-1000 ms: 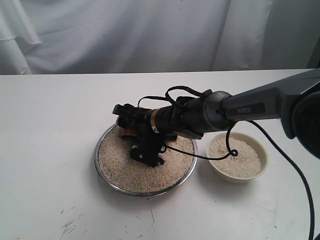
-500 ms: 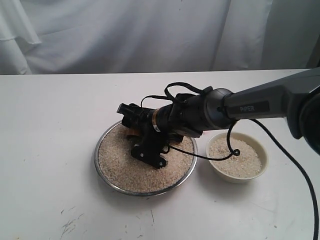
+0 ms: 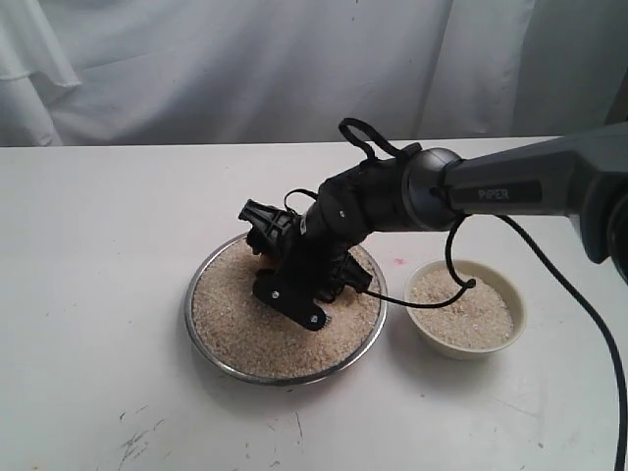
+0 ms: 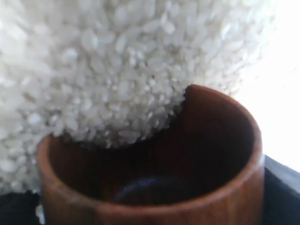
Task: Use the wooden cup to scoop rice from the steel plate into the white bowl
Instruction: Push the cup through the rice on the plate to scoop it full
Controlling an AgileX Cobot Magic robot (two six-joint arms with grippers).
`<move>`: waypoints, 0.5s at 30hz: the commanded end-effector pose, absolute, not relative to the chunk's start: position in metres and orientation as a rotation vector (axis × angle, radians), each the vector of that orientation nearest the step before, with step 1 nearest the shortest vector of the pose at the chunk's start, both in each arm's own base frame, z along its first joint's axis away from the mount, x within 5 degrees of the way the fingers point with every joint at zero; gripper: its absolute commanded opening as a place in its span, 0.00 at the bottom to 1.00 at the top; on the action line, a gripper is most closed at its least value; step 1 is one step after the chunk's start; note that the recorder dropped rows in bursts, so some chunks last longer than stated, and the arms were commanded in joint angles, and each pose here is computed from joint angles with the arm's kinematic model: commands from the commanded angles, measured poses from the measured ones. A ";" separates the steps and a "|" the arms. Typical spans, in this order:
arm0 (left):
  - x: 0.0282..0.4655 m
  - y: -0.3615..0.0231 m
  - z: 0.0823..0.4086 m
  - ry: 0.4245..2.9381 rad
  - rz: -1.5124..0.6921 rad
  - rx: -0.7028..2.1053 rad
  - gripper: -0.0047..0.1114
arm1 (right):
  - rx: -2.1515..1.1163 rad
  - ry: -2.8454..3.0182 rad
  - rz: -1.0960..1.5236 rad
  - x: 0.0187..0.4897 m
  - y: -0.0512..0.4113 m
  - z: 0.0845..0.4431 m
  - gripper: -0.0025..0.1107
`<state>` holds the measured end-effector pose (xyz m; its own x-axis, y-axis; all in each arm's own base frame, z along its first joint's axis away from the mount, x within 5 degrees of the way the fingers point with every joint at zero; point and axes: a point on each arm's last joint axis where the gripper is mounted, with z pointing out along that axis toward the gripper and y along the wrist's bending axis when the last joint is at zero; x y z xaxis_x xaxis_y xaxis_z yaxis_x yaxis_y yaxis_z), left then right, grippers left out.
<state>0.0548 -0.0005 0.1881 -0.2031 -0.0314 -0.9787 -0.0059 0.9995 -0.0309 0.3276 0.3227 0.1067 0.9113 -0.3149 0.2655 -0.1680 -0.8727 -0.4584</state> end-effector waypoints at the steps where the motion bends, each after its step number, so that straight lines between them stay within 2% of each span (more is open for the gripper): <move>1: 0.055 -0.001 0.187 1.768 -0.027 -0.030 0.04 | -2.803 0.432 -0.249 0.315 0.313 0.089 0.02; 6: 0.055 -0.001 0.187 1.768 -0.027 -0.030 0.04 | -2.904 0.443 -0.141 0.309 0.308 0.084 0.02; 15: 0.055 -0.001 0.187 1.768 -0.027 -0.030 0.04 | -2.887 0.481 -0.109 0.308 0.309 0.084 0.02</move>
